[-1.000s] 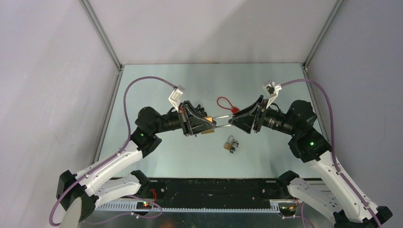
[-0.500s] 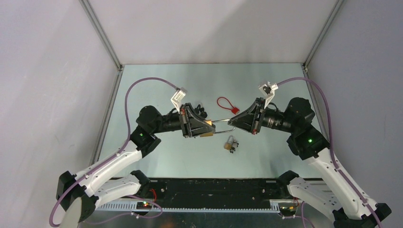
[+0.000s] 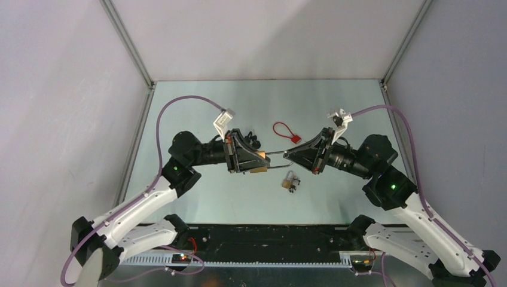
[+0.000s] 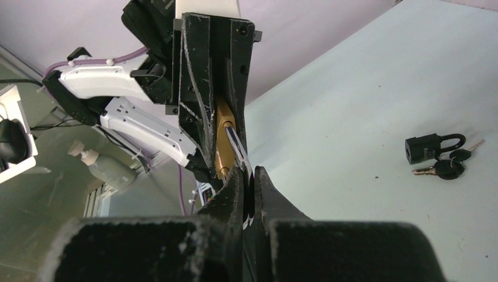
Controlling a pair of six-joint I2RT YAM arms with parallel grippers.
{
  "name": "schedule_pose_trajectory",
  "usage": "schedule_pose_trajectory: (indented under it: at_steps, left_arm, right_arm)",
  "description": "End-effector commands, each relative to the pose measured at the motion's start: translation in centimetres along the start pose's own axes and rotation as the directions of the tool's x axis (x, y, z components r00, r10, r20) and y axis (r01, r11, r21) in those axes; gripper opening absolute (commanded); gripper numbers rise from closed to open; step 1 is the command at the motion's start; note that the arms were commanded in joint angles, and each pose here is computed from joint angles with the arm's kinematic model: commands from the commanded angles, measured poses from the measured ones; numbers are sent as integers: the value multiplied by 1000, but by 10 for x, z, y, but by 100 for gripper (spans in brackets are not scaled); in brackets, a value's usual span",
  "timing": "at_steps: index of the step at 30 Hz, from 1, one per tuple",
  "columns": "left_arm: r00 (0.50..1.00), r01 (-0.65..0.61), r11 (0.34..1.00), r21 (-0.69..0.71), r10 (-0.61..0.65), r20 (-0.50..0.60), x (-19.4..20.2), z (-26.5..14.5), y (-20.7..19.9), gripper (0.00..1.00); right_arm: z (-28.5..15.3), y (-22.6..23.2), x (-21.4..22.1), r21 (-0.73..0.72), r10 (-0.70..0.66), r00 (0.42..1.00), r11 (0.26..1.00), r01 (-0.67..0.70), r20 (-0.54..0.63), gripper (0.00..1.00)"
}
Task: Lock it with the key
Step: Lock the lock.
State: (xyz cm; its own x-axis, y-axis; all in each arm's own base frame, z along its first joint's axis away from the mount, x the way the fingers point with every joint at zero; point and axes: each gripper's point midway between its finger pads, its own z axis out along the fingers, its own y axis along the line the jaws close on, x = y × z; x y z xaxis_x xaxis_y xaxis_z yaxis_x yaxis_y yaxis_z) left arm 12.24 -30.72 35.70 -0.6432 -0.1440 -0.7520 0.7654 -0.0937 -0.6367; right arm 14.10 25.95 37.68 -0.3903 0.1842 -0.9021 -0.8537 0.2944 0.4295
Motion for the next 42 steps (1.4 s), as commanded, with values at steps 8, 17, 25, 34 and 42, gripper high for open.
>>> schedule_pose_trajectory:
  at_steps: [8,17,25,34,42]
  left_arm:
    - [991,-81,996,-28,84,103,-34,19,-10,0]
    - [992,-71,988,-140,84,92,-41,26,18,0]
    - [991,-34,979,-203,59,116,-55,29,39,0]
    - [984,-52,978,-202,84,155,-77,34,32,0]
    - [975,-75,972,-222,118,187,-101,36,36,0]
  right_arm:
    - [46,26,52,-118,168,982,977,-178,-86,0]
    - [61,49,96,-200,213,952,945,-258,-218,0]
    - [67,60,131,-233,204,926,930,-285,-319,0]
    - [81,43,178,-162,177,901,952,-259,-397,0]
    - [96,16,209,-115,108,901,978,-172,-421,0]
